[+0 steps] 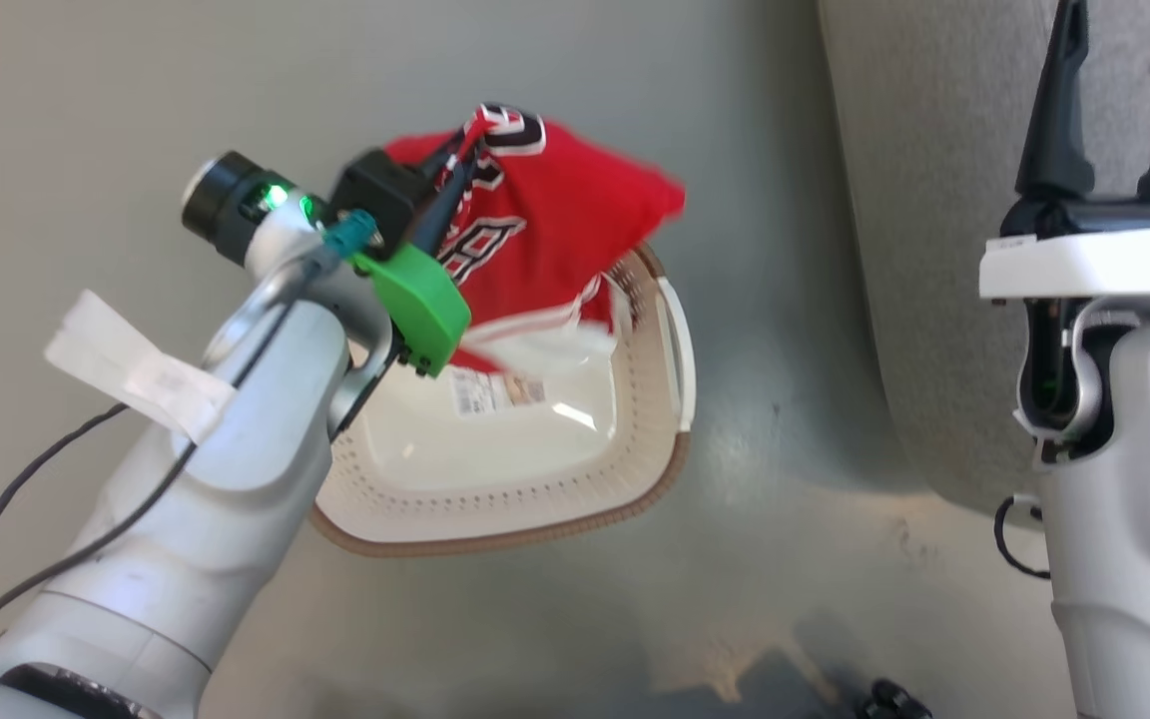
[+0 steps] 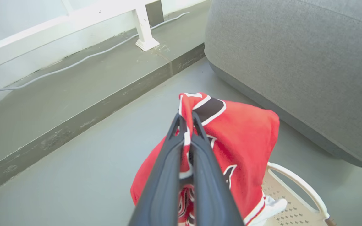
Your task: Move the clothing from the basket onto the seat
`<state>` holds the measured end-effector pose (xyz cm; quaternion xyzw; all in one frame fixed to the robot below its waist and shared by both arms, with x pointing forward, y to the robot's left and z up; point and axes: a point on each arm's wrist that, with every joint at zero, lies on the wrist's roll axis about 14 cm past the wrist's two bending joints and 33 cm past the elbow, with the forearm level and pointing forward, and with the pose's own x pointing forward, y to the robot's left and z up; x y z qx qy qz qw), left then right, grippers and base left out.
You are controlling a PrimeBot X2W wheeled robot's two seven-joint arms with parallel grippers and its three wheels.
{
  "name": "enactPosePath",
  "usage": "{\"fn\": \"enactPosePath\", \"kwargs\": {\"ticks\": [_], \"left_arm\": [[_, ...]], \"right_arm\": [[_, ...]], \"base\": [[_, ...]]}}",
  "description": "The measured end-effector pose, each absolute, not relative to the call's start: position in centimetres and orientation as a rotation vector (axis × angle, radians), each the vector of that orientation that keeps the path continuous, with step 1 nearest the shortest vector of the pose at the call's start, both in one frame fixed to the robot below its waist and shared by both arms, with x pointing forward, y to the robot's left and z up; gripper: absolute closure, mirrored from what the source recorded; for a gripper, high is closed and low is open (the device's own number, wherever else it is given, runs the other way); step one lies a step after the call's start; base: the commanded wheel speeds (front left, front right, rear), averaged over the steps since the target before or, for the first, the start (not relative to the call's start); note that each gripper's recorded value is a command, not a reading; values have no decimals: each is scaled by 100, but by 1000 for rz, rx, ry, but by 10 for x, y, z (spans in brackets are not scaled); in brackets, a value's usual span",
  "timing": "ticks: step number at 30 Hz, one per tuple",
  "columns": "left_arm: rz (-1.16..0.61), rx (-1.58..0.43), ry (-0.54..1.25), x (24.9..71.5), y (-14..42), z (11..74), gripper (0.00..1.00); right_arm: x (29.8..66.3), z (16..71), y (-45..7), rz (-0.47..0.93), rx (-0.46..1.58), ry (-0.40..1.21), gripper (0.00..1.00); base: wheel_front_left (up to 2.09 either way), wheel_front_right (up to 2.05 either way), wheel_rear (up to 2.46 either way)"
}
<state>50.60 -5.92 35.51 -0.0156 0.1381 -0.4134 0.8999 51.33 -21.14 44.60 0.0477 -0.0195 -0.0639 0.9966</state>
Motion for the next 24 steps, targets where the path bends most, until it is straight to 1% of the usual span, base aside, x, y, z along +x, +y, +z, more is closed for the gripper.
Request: {"fn": "enactPosePath", "kwargs": {"ticks": [4, 11, 17, 24], "left_arm": [[-816, -31, 223, 518, -49, 390, 100], [-758, -27, 152, 523, -33, 438, 100], [-736, 2, 92, 518, -27, 482, 100], [-720, -11, 36, 507, -27, 526, 100]], "right_arm": [[506, 455, -202, -102, 113, -44, 0], [491, 476, -190, -68, 135, -67, 0], [465, 486, -183, -47, 150, -63, 0], [439, 494, -174, -12, 156, -59, 0]], "base": [[0, 0, 0], [0, 0, 0], [0, 0, 0], [0, 0, 0]]}}
